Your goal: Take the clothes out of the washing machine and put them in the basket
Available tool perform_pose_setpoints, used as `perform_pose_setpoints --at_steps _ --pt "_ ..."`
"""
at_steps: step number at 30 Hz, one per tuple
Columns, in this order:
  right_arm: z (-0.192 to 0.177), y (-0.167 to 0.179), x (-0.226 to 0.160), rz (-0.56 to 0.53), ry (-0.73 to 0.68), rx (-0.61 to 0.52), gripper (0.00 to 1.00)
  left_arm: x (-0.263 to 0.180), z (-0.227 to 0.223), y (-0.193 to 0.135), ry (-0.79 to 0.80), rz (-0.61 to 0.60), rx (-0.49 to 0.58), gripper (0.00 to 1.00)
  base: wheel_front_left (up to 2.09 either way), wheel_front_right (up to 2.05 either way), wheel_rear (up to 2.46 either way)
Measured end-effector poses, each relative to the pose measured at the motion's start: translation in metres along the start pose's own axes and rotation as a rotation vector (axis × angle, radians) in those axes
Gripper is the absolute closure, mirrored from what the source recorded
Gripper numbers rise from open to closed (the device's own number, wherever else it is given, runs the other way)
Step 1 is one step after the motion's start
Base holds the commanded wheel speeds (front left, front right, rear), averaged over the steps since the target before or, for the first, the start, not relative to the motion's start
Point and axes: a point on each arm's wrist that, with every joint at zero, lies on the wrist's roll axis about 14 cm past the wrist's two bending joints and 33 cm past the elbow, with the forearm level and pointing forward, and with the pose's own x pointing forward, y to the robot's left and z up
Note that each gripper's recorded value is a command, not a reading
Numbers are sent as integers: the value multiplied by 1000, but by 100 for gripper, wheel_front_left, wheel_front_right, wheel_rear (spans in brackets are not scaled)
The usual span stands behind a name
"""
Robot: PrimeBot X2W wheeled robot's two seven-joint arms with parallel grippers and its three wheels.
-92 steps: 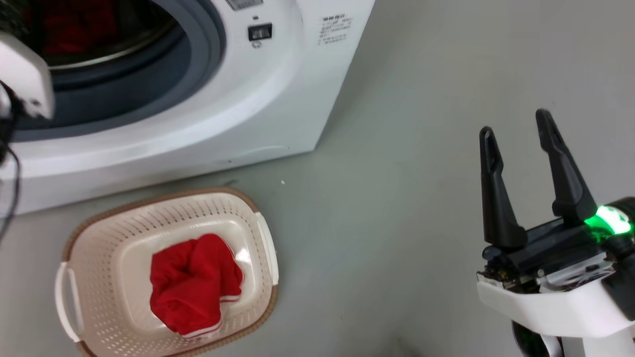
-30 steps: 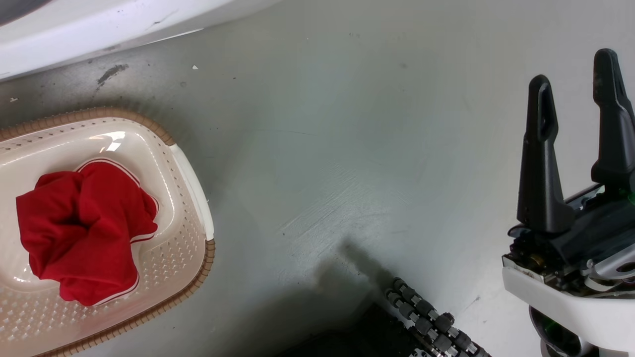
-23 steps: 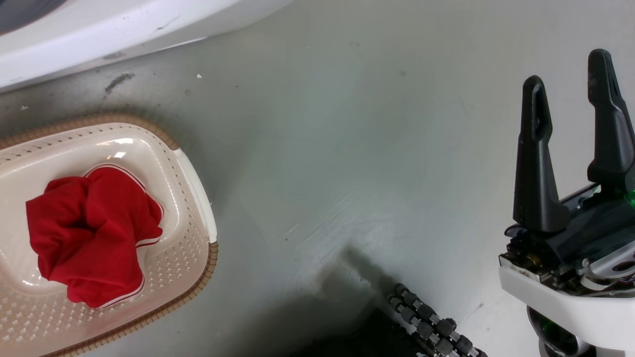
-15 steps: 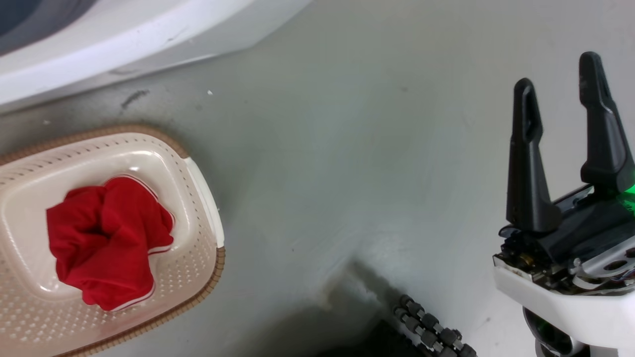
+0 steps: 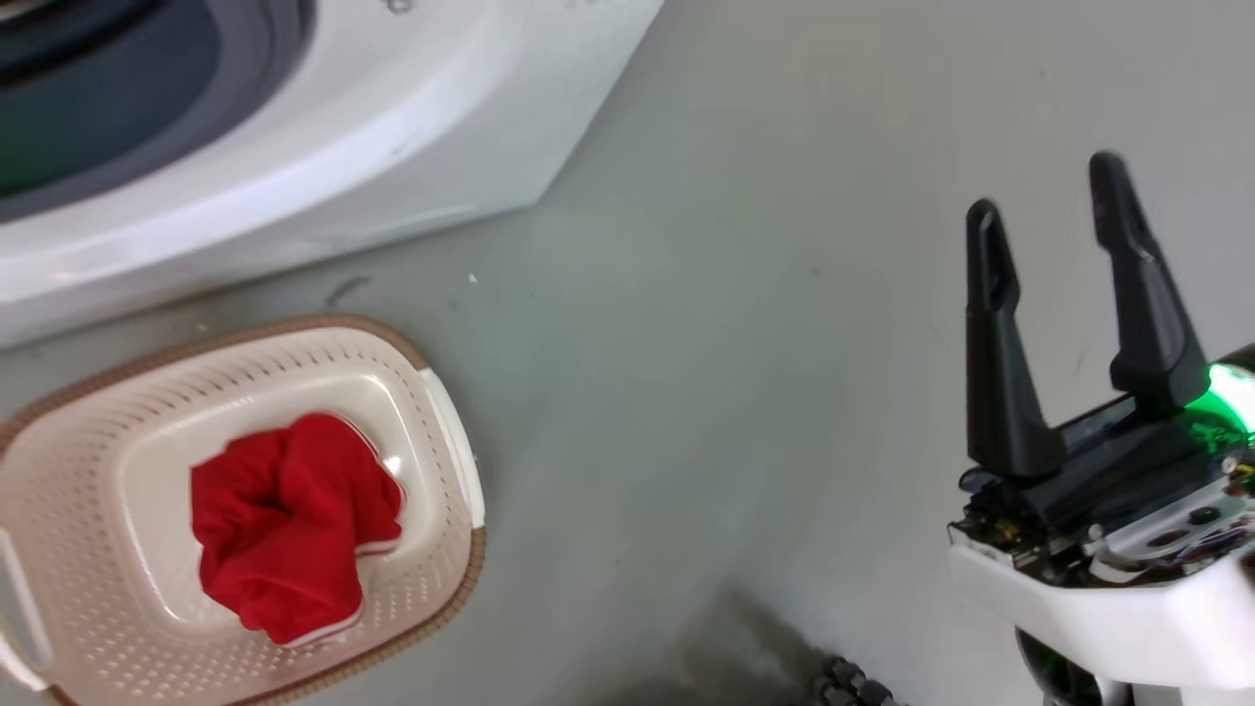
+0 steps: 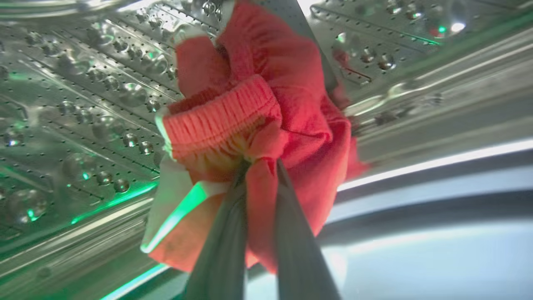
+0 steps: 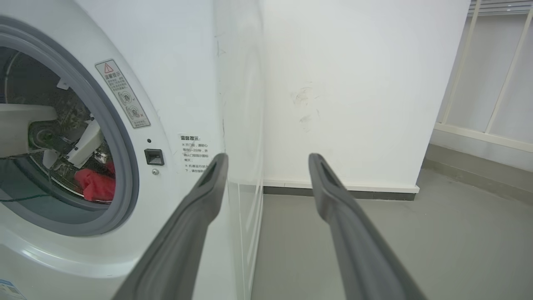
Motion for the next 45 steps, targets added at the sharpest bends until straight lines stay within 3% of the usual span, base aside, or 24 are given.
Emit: perform_pose_setpoints --at_steps 16,33,45 --pt "58 17 -36 24 -100 2 0 -92 -27 -43 -102 -84 77 100 0 0 0" --pt "93 39 -80 69 -167 2 0 -204 -43 -95 -300 -126 214 100 0 0 0" --pt "99 47 -88 92 -183 1 0 -218 -88 -140 -303 -229 226 100 0 0 0"
